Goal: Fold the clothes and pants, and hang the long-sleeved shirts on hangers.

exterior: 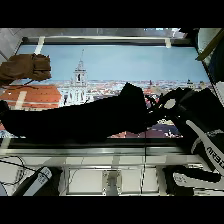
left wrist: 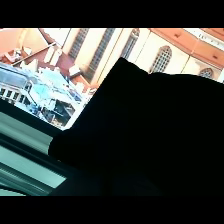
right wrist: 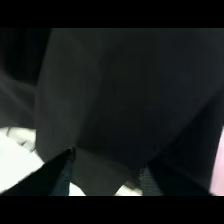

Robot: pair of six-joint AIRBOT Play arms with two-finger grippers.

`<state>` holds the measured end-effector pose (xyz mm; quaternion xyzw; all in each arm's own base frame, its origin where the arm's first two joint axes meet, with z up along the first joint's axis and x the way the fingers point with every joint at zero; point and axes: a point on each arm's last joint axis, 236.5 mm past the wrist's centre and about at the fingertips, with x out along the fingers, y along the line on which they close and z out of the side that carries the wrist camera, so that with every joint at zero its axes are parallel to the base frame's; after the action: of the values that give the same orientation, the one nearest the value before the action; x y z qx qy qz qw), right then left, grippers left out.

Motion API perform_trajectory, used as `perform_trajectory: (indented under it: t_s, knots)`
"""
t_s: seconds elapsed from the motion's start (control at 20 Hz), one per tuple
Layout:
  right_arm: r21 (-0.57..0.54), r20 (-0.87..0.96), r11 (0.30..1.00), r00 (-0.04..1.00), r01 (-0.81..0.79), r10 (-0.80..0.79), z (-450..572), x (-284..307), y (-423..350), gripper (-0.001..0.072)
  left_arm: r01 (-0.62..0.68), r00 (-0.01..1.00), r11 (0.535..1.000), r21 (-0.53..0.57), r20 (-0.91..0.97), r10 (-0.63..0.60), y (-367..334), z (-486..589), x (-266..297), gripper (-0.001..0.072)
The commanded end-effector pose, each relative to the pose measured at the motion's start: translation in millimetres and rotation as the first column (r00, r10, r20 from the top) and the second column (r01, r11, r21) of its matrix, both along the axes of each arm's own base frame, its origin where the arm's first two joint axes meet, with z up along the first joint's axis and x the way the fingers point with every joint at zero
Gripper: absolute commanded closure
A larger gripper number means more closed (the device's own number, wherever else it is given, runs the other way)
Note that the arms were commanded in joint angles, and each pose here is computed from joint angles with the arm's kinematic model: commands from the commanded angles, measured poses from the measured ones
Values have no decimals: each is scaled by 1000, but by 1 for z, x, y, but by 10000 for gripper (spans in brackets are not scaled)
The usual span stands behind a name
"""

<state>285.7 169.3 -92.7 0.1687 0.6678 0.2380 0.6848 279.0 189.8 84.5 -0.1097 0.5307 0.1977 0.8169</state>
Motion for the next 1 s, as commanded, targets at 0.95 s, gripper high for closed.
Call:
perform_trajectory:
  t_s: [0.95]
  knots:
    - [50, 644, 882, 659, 470, -387, 198, 261, -135, 708, -234, 898, 969, 86, 401, 181, 63, 45, 68, 699]
